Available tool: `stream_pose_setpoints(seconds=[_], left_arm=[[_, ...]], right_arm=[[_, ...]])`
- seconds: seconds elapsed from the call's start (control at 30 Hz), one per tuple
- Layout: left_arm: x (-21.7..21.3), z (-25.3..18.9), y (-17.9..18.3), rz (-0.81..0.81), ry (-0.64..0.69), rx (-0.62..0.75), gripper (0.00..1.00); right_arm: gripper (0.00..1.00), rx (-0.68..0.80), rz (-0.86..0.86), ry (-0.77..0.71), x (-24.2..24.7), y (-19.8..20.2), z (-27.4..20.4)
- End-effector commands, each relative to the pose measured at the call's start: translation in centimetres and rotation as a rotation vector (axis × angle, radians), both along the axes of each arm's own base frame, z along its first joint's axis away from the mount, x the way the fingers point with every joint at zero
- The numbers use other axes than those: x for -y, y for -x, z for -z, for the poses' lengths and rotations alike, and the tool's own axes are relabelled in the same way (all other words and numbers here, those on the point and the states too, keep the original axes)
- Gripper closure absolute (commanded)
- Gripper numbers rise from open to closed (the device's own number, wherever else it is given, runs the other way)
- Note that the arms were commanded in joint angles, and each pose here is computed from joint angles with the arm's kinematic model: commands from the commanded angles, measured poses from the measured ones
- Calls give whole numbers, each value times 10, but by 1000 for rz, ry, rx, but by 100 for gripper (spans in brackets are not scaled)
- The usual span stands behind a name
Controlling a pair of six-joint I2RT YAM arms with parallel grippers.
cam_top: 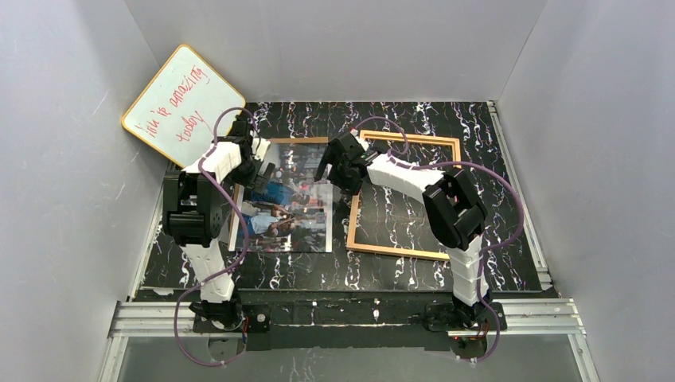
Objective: Put the photo into the frame
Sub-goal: Move the photo frame to the center of the board, then pick up the photo frame item at the center of the board.
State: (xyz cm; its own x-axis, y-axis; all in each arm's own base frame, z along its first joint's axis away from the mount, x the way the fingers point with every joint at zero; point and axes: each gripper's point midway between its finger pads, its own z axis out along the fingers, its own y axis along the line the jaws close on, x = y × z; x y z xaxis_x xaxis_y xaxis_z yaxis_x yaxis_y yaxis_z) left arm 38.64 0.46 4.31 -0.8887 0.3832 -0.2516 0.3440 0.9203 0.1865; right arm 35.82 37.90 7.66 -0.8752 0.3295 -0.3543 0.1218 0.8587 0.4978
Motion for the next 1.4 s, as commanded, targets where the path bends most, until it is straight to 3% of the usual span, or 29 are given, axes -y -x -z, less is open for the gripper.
stream_pose_setpoints(seconds=[0.0, 0.57, 0.93, 1.37], left_arm=[[-7, 14, 8, 5, -60, -34, 5], [0, 31, 19, 61, -156, -75, 5], [7, 38, 31, 168, -232, -111, 5], [8, 41, 35, 197, -256, -128, 6]], right_arm=[[1, -13, 70, 75, 14, 2, 13], [1, -7, 121, 107, 20, -1, 54], [4, 84, 124, -290, -6, -26, -14], [16, 138, 50, -570, -25, -9, -89]])
